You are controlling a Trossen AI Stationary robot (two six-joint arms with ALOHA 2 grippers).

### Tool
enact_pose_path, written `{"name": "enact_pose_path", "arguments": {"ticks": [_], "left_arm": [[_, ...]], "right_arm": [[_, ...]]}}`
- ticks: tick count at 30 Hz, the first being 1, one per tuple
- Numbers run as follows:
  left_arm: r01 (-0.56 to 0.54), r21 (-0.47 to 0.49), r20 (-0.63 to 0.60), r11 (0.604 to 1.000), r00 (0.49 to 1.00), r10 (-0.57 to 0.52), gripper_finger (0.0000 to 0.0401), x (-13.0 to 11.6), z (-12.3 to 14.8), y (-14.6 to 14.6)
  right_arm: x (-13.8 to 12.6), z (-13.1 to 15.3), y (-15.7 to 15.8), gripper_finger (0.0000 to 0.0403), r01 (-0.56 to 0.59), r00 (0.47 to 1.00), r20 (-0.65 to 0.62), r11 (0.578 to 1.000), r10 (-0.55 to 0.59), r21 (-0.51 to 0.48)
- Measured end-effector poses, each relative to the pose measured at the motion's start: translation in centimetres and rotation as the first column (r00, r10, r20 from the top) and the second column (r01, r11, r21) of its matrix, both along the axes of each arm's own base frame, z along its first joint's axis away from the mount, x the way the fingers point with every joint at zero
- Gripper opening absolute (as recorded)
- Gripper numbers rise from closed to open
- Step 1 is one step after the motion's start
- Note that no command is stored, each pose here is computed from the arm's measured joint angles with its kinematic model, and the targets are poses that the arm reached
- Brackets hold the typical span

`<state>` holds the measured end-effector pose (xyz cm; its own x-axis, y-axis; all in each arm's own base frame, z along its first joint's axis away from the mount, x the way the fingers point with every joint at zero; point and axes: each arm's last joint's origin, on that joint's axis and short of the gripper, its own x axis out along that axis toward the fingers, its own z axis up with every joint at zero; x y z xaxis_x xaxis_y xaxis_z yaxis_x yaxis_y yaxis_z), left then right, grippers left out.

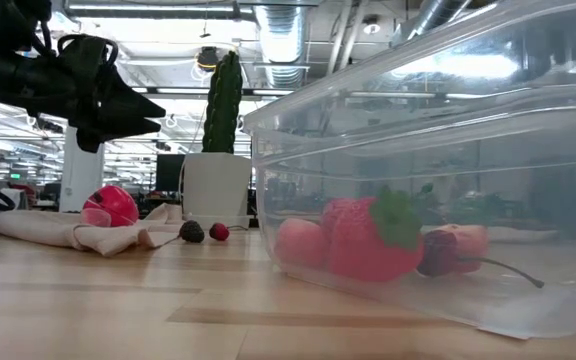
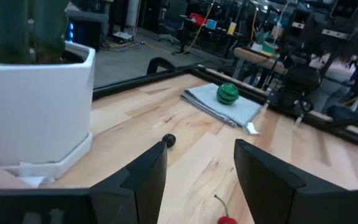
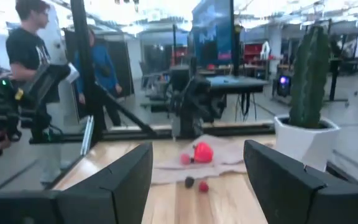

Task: Pick and placing Produce into tupperware
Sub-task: Put the red cherry into the transparent bin

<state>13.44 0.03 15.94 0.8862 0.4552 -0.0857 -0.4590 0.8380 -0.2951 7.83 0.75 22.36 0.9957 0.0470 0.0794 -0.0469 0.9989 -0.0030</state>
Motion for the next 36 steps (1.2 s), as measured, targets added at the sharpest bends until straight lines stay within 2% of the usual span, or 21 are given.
{"name": "enact_pose_path", "arguments": {"ticks": [1, 4, 7, 10, 12, 18, 22, 28, 36], "left_arm": [[0.001, 0.007, -0.008, 1.0, 1.0, -0.001, 0.0178, 0.0, 0.0, 0.0], [-0.007, 0.01, -0.014, 1.0, 1.0, 0.007, 0.0178, 0.0, -0.1, 0.0], [-0.004, -0.002, 0.012, 1.0, 1.0, 0.004, 0.0178, 0.1, 0.1, 0.0], [0.065, -0.025, 0.074, 0.998, 0.995, -0.063, 0.0178, 0.2, 0.6, -0.2], [0.111, 0.005, 0.079, 0.994, 0.991, -0.111, 0.0178, 0.4, 1.2, -0.3], [0.165, 0.041, 0.082, 0.986, 0.982, -0.167, 0.0178, 1.9, 3.6, -0.6], [0.189, 0.04, -0.023, 0.981, 0.982, -0.188, 0.0178, 3.6, 4.9, -0.9], [0.178, -0.04, -0.191, 0.983, 0.964, -0.183, 0.0178, 6.3, 6.0, -1.2], [0.198, -0.054, -0.252, 0.979, 0.946, -0.206, 0.0178, 9.2, 7.3, -1.6]], "right_arm": [[0.1, -0.4, 0.0, 0.0276, -0.001, 1.0, -0.031, 1.0, 0.001, -0.005], [0.4, 0.0, 0.1, 0.0276, -0.002, 1.0, -0.013, 1.0, 0.002, -0.019], [1.0, -1.3, 0.1, 0.0276, 0.004, 0.99, -0.144, 1.0, -0.005, -0.006], [1.0, -1.0, 0.1, 0.0276, 0.01, 0.991, -0.135, 1.0, -0.007, 0.022], [1.1, -1.5, 0.1, 0.0276, 0.021, 0.985, -0.173, 1.0, -0.019, 0.012], [1.1, -1.3, 0.0, 0.0276, 0.037, 0.987, -0.156, 0.999, -0.034, 0.013], [1.1, -1.4, 0.1, 0.0276, 0.032, 0.985, -0.168, 0.999, -0.03, 0.011], [1.1, -1.5, 0.1, 0.0276, 0.033, 0.984, -0.176, 0.999, -0.031, 0.01], [1.1, -1.6, 0.1, 0.0276, 0.033, 0.981, -0.191, 0.999, -0.031, 0.008]]}}
